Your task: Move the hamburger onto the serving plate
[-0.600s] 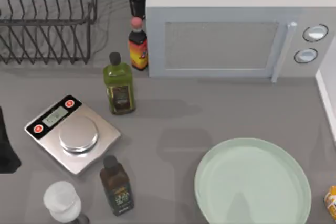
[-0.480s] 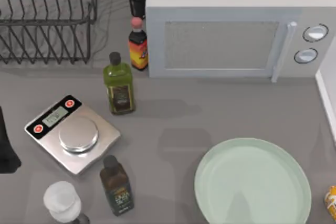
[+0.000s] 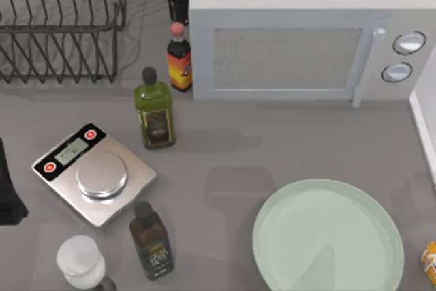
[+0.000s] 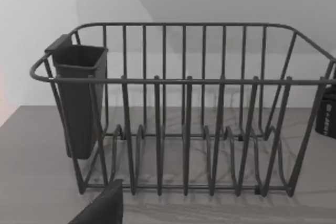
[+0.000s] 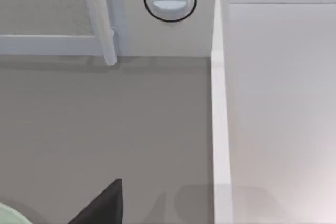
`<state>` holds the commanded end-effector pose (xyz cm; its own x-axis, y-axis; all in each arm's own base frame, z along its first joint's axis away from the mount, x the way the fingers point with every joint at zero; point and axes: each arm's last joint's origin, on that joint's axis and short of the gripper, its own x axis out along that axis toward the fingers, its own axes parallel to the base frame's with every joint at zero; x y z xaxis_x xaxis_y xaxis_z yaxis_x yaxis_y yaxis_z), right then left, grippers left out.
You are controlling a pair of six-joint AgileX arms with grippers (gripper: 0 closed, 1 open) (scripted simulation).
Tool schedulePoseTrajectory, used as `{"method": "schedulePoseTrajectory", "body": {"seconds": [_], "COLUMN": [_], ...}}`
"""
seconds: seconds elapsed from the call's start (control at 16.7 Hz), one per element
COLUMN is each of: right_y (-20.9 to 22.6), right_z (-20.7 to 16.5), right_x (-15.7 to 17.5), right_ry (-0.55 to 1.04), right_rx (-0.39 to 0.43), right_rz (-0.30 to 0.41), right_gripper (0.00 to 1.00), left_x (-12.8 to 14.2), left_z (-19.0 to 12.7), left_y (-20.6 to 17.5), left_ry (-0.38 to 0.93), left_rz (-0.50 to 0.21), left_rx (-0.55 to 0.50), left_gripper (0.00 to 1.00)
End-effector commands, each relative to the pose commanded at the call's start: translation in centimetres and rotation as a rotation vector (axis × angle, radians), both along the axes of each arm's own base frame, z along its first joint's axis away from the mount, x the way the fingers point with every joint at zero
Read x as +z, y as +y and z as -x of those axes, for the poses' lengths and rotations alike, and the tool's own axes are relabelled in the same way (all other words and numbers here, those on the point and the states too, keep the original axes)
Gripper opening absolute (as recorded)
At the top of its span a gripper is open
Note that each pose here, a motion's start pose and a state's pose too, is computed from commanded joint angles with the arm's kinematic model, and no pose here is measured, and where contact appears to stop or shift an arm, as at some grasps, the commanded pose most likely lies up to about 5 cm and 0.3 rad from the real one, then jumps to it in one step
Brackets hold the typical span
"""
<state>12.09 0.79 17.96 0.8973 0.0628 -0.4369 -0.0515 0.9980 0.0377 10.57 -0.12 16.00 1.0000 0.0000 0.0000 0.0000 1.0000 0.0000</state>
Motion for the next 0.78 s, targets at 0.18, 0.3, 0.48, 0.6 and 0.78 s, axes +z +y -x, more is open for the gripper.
{"method": "schedulePoseTrajectory", "body": {"seconds": [0.18,0.3,0.48,0.6,0.78], "right_y": [0.8,1.4,2.4,3.0,3.8], "right_z": [-1.8,-3.0,-4.8,-5.8,-7.0], "right_x": [0.0,-0.2,-0.4,-0.5,-0.7], "right_ry": [0.335,0.549,0.811,0.945,1.075], "right_rx": [0.027,0.044,0.062,0.067,0.071], "right_rz": [0.014,0.034,0.068,0.092,0.119], "right_gripper": [1.0,1.0,1.0,1.0,1.0], "left_x": [0.0,0.0,0.0,0.0,0.0], "left_z": [0.0,0.0,0.0,0.0,0.0], "left_y": [0.0,0.0,0.0,0.0,0.0], "left_ry": [0.0,0.0,0.0,0.0,0.0], "left_rz": [0.0,0.0,0.0,0.0,0.0], "left_rx": [0.0,0.0,0.0,0.0,0.0], "left_gripper": [1.0,1.0,1.0,1.0,1.0]}}
